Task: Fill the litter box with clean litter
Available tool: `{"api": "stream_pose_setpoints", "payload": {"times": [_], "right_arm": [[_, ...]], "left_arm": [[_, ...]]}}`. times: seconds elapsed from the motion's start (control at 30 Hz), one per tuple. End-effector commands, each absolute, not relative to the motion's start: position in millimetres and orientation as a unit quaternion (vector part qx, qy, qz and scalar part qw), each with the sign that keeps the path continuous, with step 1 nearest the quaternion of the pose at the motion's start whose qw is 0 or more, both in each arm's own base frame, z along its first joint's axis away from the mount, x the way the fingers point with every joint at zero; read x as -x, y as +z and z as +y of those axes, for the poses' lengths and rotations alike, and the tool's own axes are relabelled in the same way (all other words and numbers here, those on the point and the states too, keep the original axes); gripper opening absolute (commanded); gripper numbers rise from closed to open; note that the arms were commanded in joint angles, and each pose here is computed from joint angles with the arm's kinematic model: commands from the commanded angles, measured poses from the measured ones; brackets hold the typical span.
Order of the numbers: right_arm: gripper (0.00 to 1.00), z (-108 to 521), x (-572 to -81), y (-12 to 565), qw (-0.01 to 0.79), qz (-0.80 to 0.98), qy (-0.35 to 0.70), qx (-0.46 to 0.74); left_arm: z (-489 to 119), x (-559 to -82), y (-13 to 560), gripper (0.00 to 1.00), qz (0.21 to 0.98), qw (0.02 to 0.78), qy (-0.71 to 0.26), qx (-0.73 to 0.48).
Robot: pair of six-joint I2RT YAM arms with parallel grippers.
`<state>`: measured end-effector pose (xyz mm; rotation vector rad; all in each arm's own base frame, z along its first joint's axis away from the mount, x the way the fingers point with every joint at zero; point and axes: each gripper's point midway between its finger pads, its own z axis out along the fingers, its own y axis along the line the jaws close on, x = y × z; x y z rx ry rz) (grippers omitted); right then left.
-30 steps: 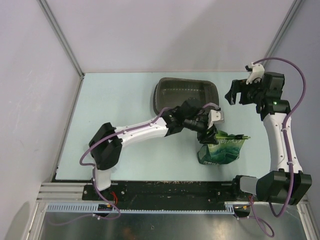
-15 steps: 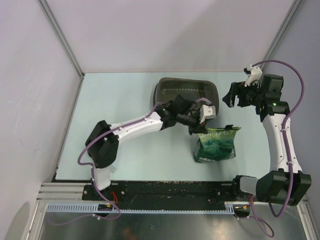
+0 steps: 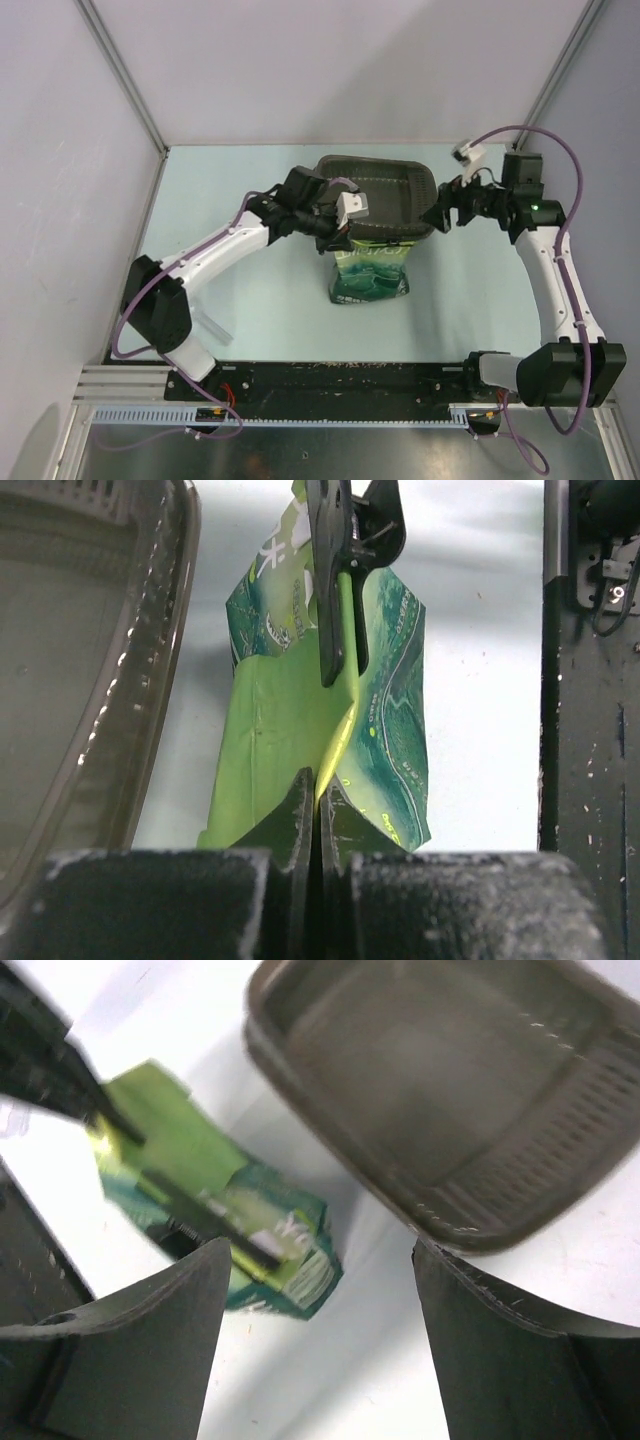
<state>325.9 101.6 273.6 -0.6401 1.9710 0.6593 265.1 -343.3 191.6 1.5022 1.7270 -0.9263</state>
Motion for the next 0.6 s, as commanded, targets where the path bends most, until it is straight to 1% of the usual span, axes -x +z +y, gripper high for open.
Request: {"api": "stream_pose_setpoints", "payload": {"times": [0.0, 0.07, 0.1, 0.13, 0.17, 0.23, 0.27, 0.37, 0.43, 0.53, 0.57], "right_arm": [[0.77, 142.2, -284.5, 262.4, 0.429, 0.757, 0.283, 0.404], [0.77, 148.3, -274.9, 252.5, 0.412, 0.754, 0.261, 0.441], [0.77, 157.7, -262.6, 244.7, 0.392, 0.741, 0.26, 0.479], [0.8, 157.2, -260.6, 239.8, 0.383, 0.743, 0.248, 0.49], [0.84, 158.8, -257.9, 237.2, 0.377, 0.741, 0.242, 0.5], [0.85, 158.7, -258.9, 234.9, 0.376, 0.74, 0.224, 0.512], [0.85, 158.0, -259.5, 235.6, 0.377, 0.737, 0.219, 0.517], [0.85, 156.1, -260.0, 237.9, 0.385, 0.714, 0.201, 0.549], [0.85, 156.7, -263.1, 237.8, 0.391, 0.698, 0.192, 0.569], [0.85, 163.5, -269.4, 239.1, 0.403, 0.672, 0.189, 0.592], [0.84, 167.2, -273.4, 241.4, 0.411, 0.662, 0.187, 0.598]], "left_arm": [[-322.4, -267.2, 220.1, 0.0, 0.624, 0.378, -0.337, -0.595], [-321.5, -266.1, 212.0, 0.0, 0.63, 0.369, -0.34, -0.593], [-321.8, -265.6, 208.1, 0.02, 0.634, 0.363, -0.343, -0.59], [-321.7, -266.5, 203.8, 0.11, 0.64, 0.358, -0.343, -0.587], [-322.2, -268.6, 198.4, 0.28, 0.645, 0.352, -0.341, -0.586], [-323.2, -273.0, 198.3, 0.36, 0.649, 0.353, -0.338, -0.583], [-324.1, -275.2, 197.3, 0.42, 0.65, 0.353, -0.337, -0.582], [-329.1, -278.8, 204.0, 0.47, 0.648, 0.357, -0.342, -0.579], [-332.2, -281.0, 206.1, 0.47, 0.649, 0.357, -0.347, -0.576], [-333.6, -280.8, 204.4, 0.45, 0.647, 0.354, -0.35, -0.578], [-333.3, -281.1, 202.7, 0.4, 0.648, 0.352, -0.351, -0.577]]}}
